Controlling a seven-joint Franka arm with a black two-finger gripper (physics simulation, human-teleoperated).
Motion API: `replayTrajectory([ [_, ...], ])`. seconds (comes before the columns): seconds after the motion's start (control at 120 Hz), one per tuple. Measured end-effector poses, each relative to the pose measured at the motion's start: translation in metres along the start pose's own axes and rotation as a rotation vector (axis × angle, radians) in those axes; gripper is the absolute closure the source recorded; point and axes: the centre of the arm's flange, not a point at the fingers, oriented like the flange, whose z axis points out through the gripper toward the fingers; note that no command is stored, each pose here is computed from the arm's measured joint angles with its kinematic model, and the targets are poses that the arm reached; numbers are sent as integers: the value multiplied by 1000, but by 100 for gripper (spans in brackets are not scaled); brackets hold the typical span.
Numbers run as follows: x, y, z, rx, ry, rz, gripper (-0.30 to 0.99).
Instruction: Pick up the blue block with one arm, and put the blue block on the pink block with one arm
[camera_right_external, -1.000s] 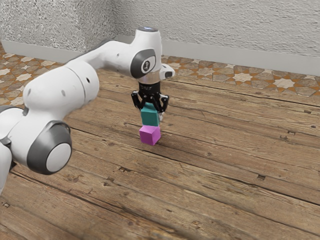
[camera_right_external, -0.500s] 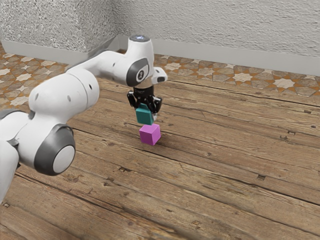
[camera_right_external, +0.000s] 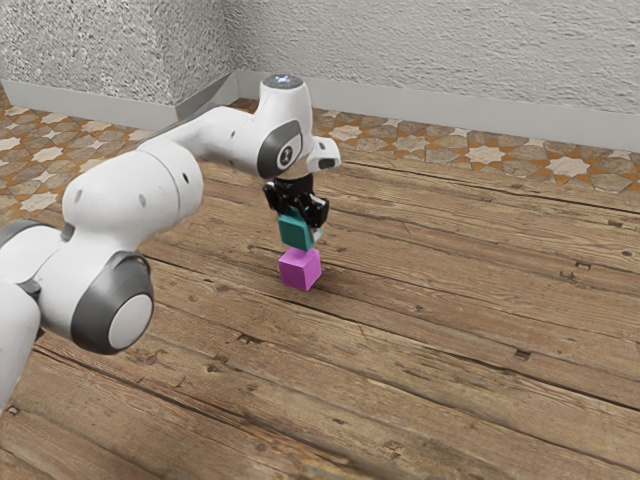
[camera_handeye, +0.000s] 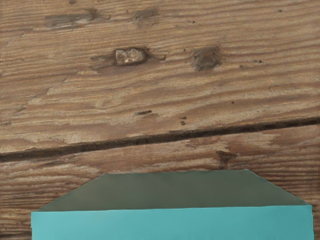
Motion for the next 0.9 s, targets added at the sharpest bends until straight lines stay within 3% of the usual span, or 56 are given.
replayTrajectory([
  [0.25,-2,2,-9,-19,7,31,42],
  [0.45,-22,-13,-1,-39,-29,21,43],
  [0.9,-22,-8,1,-34,0,40,45],
])
